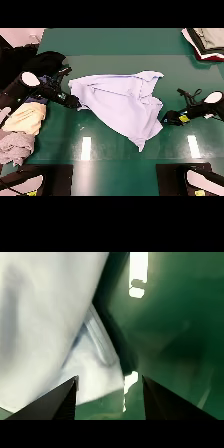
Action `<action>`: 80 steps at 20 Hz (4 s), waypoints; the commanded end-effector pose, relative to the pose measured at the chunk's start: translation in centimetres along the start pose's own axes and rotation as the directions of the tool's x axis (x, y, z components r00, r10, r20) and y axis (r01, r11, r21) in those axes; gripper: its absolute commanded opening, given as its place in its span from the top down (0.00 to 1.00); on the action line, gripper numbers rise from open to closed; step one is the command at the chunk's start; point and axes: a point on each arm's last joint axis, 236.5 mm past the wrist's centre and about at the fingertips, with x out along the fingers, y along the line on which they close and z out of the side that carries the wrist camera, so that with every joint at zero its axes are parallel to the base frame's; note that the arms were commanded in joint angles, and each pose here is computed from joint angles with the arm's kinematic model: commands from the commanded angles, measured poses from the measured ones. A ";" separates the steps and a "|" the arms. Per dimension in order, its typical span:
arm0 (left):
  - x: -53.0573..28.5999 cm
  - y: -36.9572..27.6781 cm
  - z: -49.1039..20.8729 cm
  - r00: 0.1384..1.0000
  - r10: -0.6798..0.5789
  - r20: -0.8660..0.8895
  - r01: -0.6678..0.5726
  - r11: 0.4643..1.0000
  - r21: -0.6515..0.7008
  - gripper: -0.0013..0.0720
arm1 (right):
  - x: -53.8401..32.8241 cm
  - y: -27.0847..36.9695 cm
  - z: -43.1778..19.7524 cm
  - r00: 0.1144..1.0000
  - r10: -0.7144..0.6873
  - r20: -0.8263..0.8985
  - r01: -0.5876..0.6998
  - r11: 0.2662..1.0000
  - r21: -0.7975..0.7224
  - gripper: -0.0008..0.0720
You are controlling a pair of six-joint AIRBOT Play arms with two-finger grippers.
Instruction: Fold the shirts.
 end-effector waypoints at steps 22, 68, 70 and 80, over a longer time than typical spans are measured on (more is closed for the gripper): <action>-34.3 -16.9 12.5 0.662 0.020 0.749 -0.324 0.909 0.262 0.95 | -40.5 15.8 6.6 0.376 0.076 0.923 0.276 0.942 -0.190 0.96; -3.3 13.0 15.8 0.825 0.482 0.295 -0.521 0.850 0.070 0.95 | -13.5 -1.6 22.5 0.755 -0.383 0.532 0.463 0.886 -0.019 0.96; -1.8 13.7 14.0 0.840 0.484 0.243 -0.513 0.856 0.068 0.95 | -11.7 -2.6 21.0 0.776 -0.394 0.493 0.461 0.887 -0.017 0.96; 0.1 14.1 8.7 0.878 0.477 0.040 -0.478 0.876 0.060 0.25 | -7.8 -3.5 16.6 0.865 -0.377 0.330 0.393 0.919 0.019 0.47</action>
